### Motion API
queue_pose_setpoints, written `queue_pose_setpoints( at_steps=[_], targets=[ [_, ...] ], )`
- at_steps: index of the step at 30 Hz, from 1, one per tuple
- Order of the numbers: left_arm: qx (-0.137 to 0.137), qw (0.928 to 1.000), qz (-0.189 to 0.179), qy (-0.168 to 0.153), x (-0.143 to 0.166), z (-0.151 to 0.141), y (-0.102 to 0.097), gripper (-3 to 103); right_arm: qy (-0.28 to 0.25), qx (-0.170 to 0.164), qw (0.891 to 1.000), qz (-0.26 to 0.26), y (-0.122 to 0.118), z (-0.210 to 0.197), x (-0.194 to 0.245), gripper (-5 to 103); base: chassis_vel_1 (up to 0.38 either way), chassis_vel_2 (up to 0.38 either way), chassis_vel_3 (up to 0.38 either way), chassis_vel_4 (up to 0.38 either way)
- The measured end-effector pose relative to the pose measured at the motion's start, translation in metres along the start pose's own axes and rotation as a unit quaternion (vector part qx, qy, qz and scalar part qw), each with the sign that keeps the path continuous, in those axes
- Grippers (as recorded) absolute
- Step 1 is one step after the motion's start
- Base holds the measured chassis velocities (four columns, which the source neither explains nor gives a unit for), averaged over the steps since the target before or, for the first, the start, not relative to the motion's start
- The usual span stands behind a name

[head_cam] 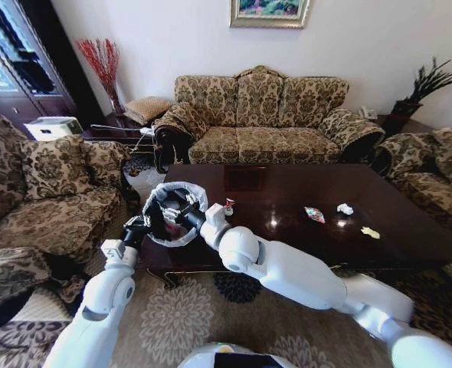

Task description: Move to the front of the table and place the trash on the table into the trash bin.

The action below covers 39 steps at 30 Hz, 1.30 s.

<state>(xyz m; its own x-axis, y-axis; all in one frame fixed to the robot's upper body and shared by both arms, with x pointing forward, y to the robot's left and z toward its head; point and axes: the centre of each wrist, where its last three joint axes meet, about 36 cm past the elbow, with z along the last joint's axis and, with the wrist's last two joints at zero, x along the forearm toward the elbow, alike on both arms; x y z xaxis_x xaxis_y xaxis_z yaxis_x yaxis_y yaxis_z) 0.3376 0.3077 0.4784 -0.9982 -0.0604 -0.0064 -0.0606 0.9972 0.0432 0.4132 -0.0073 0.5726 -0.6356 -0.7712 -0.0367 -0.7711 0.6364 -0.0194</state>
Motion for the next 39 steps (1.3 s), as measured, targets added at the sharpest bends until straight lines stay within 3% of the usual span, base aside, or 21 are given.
queue_pose_setpoints(
  at_steps=[2, 3, 5, 7, 9, 13, 24, 34, 39],
  targets=[
    [0.002, 1.0000, -0.001, -0.001, 0.000, 0.000, 0.001, 3, -0.028, -0.005, 0.999, 0.042, -0.016, -0.016, -0.001, 91, 0.000, 0.000, 0.000, 0.000],
    [0.002, 1.0000, -0.001, -0.001, 0.000, 0.000, 0.001, 3, -0.028, -0.005, 0.999, 0.042, -0.016, -0.016, -0.001, 91, 0.000, 0.000, 0.000, 0.000],
    [0.002, 1.0000, -0.004, -0.001, 0.000, -0.001, 0.001, 3, -0.033, -0.011, 0.995, 0.095, -0.044, -0.028, 0.006, 99, 0.000, 0.000, 0.000, 0.000],
    [0.002, 1.0000, -0.004, -0.001, 0.000, -0.001, 0.002, 3, -0.030, -0.012, 0.994, 0.107, -0.052, -0.029, 0.009, 99, 0.000, 0.000, 0.000, 0.000],
    [0.003, 1.0000, -0.005, -0.002, 0.001, -0.001, 0.002, 3, -0.007, -0.024, 0.988, 0.154, -0.083, -0.020, 0.029, 100, 0.000, 0.000, 0.000, 0.000],
    [0.004, 1.0000, -0.007, -0.004, 0.001, -0.002, 0.002, 3, 0.026, -0.013, 0.973, 0.230, -0.130, 0.020, 0.074, 100, 0.000, 0.000, 0.000, 0.000],
    [0.008, 0.9999, -0.014, -0.005, 0.008, -0.003, -0.001, 3, 0.091, -0.023, 0.953, 0.288, -0.153, 0.066, 0.129, 100, -0.017, 0.015, 0.016, -0.014],
    [0.008, 0.9998, -0.014, -0.006, 0.012, -0.006, -0.002, 3, 0.117, -0.023, 0.946, 0.302, -0.152, 0.085, 0.134, 100, -0.150, 0.162, 0.166, -0.161],
    [0.010, 0.9998, -0.014, -0.008, 0.014, -0.007, -0.004, 3, 0.128, -0.015, 0.945, 0.301, -0.150, 0.115, 0.129, 100, -0.134, 0.130, 0.135, -0.127]
  ],
)
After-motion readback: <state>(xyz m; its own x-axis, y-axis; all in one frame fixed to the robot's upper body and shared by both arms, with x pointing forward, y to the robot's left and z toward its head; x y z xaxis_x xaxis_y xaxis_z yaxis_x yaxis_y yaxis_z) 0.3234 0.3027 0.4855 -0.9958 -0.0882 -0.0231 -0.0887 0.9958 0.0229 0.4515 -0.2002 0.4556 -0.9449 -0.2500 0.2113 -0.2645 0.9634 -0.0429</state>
